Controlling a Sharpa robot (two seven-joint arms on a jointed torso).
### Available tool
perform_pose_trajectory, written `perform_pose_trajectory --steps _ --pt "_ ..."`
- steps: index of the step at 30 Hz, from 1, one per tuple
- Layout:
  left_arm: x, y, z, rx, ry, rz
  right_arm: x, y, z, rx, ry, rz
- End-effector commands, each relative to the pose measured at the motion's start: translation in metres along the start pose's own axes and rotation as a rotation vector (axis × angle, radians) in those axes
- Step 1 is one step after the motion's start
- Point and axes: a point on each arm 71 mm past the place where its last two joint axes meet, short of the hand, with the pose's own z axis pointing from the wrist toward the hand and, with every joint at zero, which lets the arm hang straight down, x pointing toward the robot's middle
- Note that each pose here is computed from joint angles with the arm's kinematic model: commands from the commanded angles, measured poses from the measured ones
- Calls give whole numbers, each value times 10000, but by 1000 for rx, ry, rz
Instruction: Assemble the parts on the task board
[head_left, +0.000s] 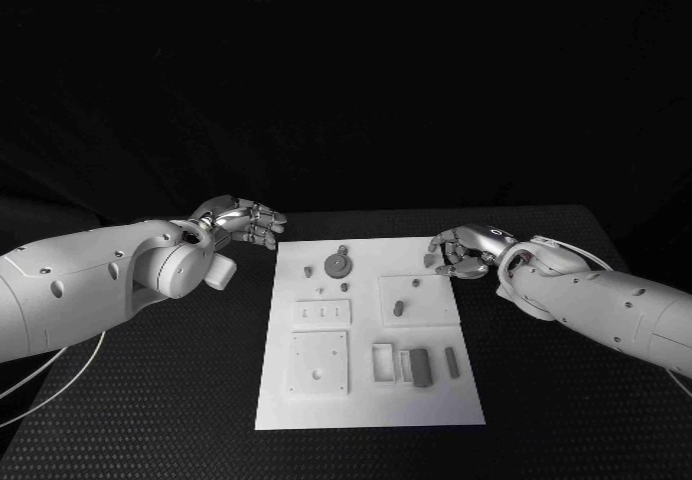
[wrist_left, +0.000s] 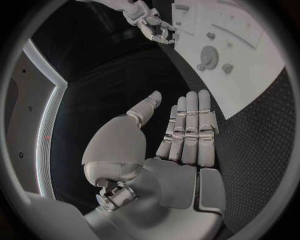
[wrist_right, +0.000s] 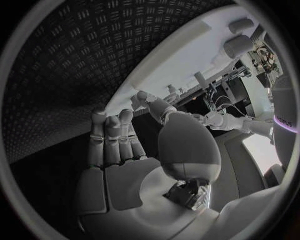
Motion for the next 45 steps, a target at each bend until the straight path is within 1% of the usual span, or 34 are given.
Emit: perform_pose_trajectory --steps 1,18,45 --pt "22 -11 -2 10 18 2 9 9 14 -9 1 -7" --pt "48 -14 -26 10 29 0 72 52 82 -8 8 6" --pt "52 -14 -39 7 34 0 81 122 114 -18 -1 14"
